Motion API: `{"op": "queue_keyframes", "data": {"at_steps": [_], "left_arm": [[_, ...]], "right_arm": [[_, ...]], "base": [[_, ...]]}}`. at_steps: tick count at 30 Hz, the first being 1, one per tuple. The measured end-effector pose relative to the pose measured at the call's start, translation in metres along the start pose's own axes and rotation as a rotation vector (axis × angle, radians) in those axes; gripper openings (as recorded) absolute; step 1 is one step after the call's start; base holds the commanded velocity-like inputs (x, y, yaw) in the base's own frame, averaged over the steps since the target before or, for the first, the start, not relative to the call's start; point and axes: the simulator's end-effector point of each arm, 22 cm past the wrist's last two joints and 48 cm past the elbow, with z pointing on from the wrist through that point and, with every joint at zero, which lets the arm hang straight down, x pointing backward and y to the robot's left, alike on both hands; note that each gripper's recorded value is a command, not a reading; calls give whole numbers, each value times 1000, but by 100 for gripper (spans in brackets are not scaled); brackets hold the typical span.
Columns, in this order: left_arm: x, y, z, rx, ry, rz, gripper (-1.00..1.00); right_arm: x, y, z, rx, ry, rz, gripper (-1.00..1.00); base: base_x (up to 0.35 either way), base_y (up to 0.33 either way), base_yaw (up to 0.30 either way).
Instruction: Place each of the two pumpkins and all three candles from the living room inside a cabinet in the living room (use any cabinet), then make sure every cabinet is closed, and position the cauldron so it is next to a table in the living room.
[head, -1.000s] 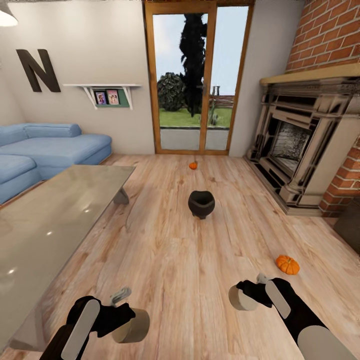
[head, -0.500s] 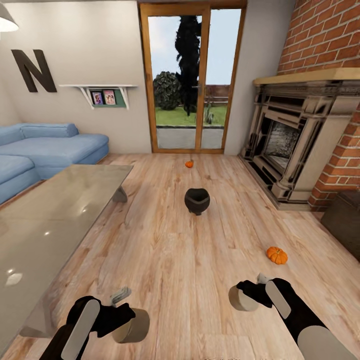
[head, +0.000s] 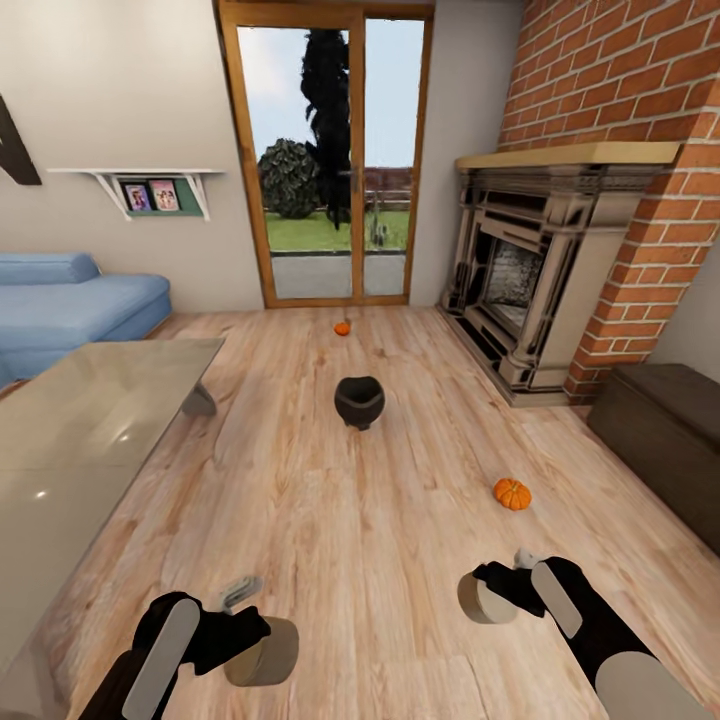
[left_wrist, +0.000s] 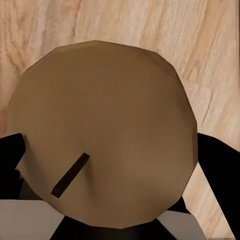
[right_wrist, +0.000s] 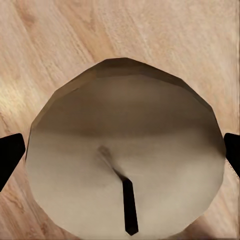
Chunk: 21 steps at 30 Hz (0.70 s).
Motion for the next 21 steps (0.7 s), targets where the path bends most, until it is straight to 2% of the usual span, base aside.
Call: {"op": "queue_keyframes", "data": {"at_steps": [10, 21], "left_arm": [[1, 0, 1, 1, 4, -1, -100], [-3, -6, -17, -2, 7, -2, -100]], "right_arm": [[1, -1, 1, 2, 4, 2, -100], [-6, 4, -16, 4, 9, 2, -100]], "base": [[0, 0, -272], [0, 0, -272]]}}
